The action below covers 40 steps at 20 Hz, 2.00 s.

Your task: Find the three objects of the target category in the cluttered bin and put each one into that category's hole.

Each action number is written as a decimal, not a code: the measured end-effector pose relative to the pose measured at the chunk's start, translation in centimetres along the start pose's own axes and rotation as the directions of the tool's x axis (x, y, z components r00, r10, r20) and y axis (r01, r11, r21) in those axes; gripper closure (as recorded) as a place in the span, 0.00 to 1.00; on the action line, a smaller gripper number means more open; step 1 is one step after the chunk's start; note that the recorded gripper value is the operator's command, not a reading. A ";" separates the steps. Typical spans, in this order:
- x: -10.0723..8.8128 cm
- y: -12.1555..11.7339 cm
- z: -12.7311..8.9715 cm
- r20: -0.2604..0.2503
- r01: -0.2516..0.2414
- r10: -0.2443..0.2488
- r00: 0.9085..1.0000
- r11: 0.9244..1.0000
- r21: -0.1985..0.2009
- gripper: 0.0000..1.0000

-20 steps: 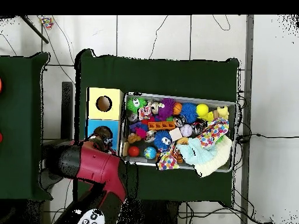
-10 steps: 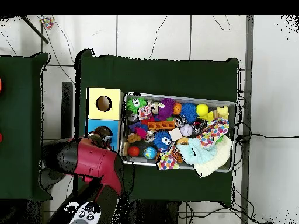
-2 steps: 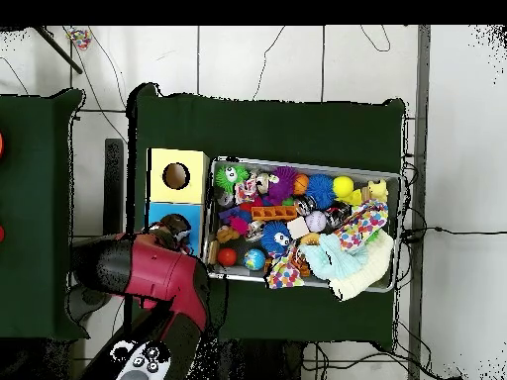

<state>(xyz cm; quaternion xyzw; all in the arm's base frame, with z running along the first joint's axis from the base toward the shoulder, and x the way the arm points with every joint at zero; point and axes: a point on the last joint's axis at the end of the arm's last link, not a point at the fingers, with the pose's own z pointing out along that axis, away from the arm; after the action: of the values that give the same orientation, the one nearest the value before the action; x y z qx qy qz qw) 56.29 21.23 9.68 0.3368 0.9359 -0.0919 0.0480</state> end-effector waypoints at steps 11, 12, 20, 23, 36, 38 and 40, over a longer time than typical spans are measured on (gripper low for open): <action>0.1 0.0 0.2 -0.001 0.001 -0.001 1.000 1.000 0.003 0.00; 0.1 0.0 0.2 -0.001 0.001 -0.001 1.000 1.000 0.003 0.00; 1.1 0.7 -1.8 0.000 0.012 -0.012 1.000 0.999 -0.031 0.00; 1.3 0.8 -3.1 0.002 0.011 -0.010 1.000 0.999 -0.051 0.00; 2.2 2.4 -8.7 0.016 0.027 -0.025 1.000 0.989 -0.144 0.00; 1.7 2.3 -8.7 0.009 0.017 -0.016 1.000 0.989 -0.149 0.00; 1.0 2.1 -8.6 0.004 0.003 -0.003 1.000 0.989 -0.151 0.00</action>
<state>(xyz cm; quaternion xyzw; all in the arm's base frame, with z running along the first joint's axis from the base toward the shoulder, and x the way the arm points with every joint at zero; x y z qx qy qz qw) 56.60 25.15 17.61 0.3306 0.9405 -0.0215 0.0748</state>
